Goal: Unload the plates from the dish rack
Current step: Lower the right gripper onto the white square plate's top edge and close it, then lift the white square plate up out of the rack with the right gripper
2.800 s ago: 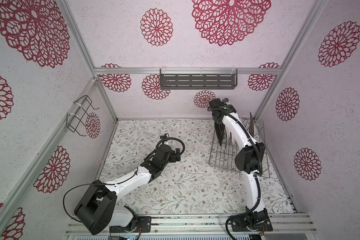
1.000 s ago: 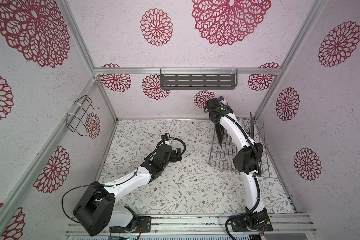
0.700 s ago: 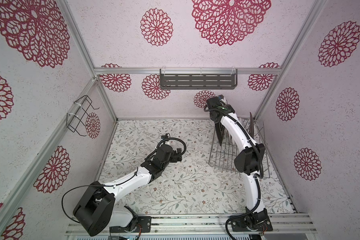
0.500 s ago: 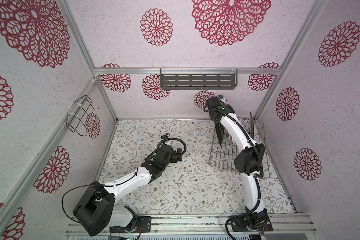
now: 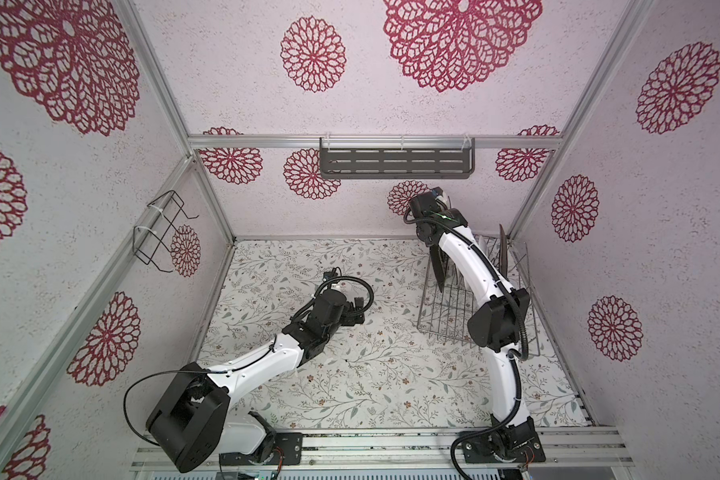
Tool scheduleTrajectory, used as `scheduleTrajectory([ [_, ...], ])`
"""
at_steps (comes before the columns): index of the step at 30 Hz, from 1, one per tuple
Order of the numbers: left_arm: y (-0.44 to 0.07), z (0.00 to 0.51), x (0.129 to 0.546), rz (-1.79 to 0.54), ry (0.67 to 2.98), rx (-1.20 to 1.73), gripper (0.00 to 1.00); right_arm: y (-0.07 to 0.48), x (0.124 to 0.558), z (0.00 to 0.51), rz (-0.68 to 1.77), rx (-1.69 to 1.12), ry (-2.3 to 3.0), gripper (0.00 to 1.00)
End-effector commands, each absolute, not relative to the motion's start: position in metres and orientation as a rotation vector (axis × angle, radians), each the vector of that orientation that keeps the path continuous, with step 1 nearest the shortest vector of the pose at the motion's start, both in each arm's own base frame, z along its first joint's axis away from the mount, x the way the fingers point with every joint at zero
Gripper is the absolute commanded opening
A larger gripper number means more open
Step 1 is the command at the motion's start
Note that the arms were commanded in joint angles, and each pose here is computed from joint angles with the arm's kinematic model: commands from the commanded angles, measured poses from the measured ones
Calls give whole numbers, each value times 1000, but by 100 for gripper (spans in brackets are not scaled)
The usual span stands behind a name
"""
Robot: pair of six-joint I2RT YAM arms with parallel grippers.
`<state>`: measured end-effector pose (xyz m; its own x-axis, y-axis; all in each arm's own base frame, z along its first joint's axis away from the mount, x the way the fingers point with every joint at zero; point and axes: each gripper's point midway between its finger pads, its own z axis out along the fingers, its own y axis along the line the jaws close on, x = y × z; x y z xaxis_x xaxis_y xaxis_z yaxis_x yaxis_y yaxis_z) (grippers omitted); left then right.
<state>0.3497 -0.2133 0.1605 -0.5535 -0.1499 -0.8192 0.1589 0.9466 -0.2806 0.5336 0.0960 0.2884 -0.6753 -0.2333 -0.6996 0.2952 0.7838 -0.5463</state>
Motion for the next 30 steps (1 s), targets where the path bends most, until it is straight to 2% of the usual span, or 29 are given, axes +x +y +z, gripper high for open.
scheduleTrajectory([
  [1,-218,185,352,-425,2063,0,97,87,514,386,-739,218,1928,0],
  [30,-225,193,350,-434,2057,10,97,99,480,456,-787,213,1774,0],
])
